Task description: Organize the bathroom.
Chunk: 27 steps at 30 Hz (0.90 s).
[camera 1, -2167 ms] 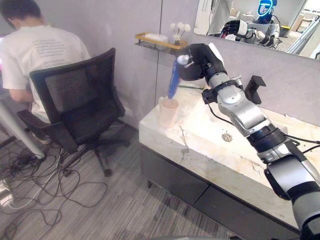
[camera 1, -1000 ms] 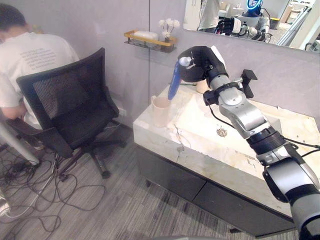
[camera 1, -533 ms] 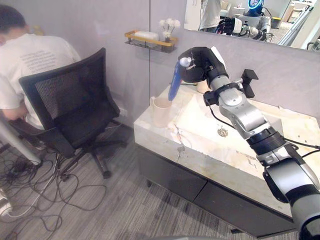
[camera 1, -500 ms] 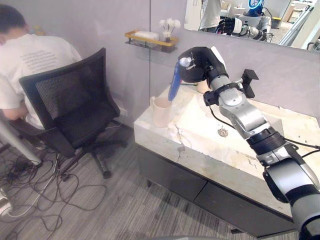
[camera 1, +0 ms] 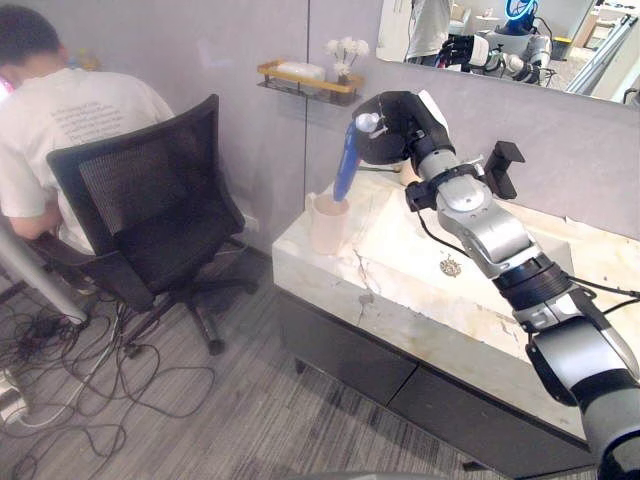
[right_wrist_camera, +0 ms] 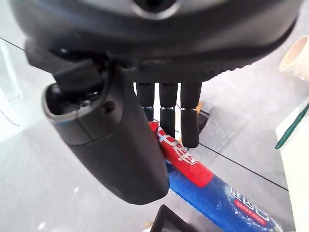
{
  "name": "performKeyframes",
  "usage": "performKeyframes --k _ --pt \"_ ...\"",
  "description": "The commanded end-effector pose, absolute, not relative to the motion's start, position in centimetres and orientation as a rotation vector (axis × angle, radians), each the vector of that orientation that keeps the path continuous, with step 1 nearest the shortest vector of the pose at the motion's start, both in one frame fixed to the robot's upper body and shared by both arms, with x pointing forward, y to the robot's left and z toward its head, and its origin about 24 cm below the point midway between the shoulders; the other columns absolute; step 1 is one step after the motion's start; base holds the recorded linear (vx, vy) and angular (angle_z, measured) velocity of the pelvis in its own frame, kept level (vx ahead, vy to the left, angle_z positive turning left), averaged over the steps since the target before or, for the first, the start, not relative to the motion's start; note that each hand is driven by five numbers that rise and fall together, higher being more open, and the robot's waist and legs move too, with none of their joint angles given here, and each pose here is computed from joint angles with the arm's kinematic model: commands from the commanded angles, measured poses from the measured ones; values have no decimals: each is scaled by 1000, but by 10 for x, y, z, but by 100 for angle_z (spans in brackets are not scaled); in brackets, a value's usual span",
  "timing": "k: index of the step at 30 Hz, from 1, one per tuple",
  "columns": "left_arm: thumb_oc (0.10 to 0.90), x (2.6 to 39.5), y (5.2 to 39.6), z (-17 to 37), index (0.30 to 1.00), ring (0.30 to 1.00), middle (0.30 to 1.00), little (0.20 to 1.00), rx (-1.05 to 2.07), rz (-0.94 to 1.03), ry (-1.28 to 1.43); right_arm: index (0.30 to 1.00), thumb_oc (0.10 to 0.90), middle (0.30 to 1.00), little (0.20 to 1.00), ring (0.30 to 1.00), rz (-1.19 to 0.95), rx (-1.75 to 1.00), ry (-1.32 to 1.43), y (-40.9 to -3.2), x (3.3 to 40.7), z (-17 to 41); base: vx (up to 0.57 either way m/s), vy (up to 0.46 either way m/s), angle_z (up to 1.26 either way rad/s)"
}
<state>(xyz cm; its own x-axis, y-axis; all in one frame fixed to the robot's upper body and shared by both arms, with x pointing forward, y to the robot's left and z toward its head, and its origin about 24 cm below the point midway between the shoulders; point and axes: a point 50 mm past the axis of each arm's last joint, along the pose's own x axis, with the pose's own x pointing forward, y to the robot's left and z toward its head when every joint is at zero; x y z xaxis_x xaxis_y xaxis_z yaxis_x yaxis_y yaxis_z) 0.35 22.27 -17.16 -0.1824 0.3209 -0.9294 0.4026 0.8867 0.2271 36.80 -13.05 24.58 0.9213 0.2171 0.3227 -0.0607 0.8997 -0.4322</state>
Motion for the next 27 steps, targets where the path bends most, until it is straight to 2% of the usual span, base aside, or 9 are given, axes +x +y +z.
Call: performKeyframes --k 1,27 --pt "800 -9 248 -163 900 900 900 900 646 -36 1896 300 400 300 300 300 80 -359 -770 -130 344 330 0 0 0" --pt "800 -4 244 -165 900 900 900 900 647 -33 1867 300 400 300 300 300 100 -391 -708 -122 350 315 -4 2 0"
